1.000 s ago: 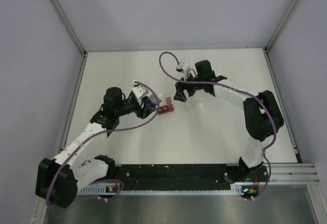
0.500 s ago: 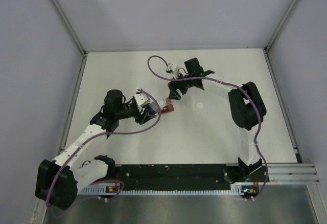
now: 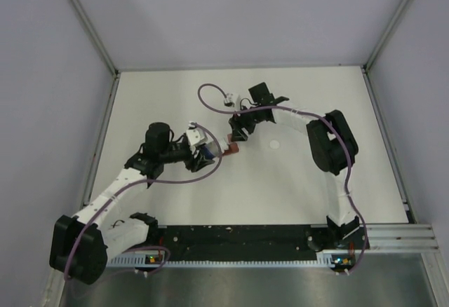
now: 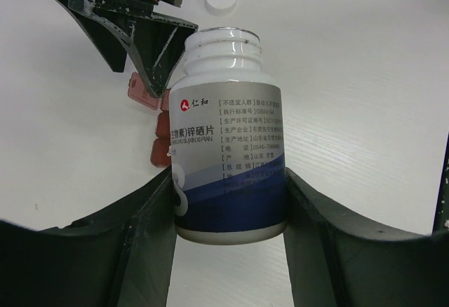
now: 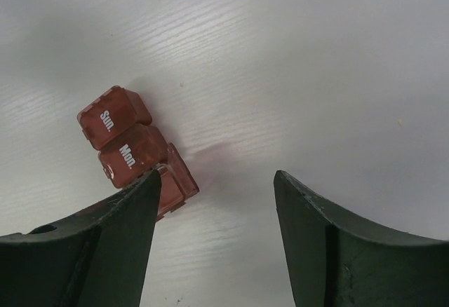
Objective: Sort the pills into containers
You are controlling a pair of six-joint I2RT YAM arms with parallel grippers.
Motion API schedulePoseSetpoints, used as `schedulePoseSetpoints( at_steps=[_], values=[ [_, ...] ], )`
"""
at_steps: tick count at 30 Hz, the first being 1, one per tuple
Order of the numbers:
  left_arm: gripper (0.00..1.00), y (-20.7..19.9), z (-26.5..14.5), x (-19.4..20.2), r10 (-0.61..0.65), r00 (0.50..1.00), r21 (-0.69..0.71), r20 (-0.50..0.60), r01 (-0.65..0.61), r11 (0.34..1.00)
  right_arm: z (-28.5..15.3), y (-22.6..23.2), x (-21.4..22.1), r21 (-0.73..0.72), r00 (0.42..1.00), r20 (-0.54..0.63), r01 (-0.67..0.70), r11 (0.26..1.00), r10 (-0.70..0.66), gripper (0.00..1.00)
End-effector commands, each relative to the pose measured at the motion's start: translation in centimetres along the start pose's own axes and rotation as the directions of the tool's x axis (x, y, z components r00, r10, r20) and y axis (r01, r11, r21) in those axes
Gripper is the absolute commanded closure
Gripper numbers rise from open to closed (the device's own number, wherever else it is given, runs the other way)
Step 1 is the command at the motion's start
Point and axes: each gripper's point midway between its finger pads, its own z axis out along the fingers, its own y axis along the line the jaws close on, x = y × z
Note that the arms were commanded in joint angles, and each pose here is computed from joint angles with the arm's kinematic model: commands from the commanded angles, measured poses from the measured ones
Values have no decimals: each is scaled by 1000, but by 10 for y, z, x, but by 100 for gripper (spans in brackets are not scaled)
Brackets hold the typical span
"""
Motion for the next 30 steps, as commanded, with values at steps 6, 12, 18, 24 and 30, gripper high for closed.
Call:
schedulePoseSetpoints(
  at_steps=[6, 12, 18, 24, 30],
  values=[
    [100, 11, -2, -33, 76, 996, -2, 54, -76, 997, 8, 7, -28, -66, 994, 52, 101, 993, -97, 37],
    [100, 13, -1, -34, 83, 995, -3, 48, -83, 997, 11, 11, -26, -96, 994, 47, 99, 990, -95, 44],
    [100, 15, 0, -35, 87, 995, -7, 45, -87, 996, 13, 14, -24, -112, 994, 42, 102, 989, -97, 51],
    [100, 16, -1, -37, 87, 995, -9, 46, -87, 996, 12, 14, -22, -110, 994, 35, 107, 988, -104, 58],
    [100, 16, -2, -38, 89, 995, -9, 46, -89, 996, 10, 14, -23, -107, 994, 32, 106, 989, -103, 63]
  ],
)
